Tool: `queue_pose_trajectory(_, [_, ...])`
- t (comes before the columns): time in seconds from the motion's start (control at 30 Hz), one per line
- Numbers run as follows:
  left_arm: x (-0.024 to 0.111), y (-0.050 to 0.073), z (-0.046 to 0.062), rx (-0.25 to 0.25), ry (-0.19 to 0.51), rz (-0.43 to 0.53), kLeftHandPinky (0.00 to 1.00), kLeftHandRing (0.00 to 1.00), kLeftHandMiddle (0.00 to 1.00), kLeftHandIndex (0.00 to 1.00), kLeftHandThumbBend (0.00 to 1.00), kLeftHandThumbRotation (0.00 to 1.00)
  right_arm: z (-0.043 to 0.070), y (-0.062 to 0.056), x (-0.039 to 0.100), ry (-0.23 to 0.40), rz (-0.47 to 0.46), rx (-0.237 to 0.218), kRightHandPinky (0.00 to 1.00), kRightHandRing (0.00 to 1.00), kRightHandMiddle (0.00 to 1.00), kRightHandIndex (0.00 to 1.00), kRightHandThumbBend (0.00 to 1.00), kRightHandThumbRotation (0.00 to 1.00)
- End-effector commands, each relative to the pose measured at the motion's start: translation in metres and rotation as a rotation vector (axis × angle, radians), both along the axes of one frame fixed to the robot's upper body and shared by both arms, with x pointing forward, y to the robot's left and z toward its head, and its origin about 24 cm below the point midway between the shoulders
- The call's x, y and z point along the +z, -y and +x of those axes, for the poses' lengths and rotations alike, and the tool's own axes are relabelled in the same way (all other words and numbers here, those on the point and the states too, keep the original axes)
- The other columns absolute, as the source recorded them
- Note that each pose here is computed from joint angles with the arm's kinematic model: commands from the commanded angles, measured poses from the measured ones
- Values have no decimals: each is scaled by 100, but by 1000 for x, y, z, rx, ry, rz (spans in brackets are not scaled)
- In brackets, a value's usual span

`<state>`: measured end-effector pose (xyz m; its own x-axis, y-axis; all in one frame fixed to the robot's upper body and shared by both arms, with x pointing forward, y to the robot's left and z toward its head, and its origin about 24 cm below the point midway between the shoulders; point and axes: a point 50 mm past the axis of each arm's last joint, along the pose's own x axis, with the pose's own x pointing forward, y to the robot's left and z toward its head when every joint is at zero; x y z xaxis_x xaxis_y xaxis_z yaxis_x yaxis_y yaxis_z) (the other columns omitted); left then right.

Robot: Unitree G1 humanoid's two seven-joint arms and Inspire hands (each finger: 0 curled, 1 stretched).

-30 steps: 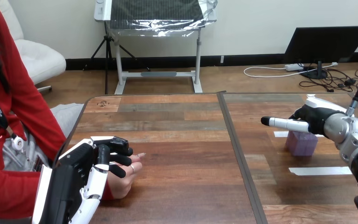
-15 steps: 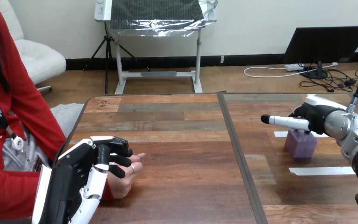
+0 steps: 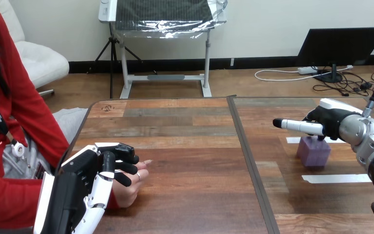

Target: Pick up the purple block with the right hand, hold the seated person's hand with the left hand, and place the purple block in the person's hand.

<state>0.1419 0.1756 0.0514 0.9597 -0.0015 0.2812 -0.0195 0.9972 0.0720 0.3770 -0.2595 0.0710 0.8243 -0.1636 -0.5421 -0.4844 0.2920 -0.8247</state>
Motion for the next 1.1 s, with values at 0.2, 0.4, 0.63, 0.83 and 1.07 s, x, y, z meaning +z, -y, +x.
queue_pose_trajectory(0.2, [16,1,8,0,93,-21,42,53,57,55,13,65,6,-5,9,65,32,2,73,72,74,74,75,100])
queue_pose_trajectory(0.4, [16,1,9,-5,95,-24,42,53,56,55,13,64,7,-6,11,82,29,4,71,70,72,72,76,100])
queue_pose_trajectory(0.63, [16,1,9,-6,98,-22,42,53,56,55,13,64,9,-7,15,98,33,10,68,69,70,70,76,100])
queue_pose_trajectory(0.83, [16,0,10,-6,100,-16,41,53,56,55,13,64,11,-8,18,115,18,29,66,67,68,68,75,100])
queue_pose_trajectory(1.07, [17,0,10,-11,100,-20,41,52,56,54,12,65,11,-8,21,141,12,35,65,66,67,66,75,100])
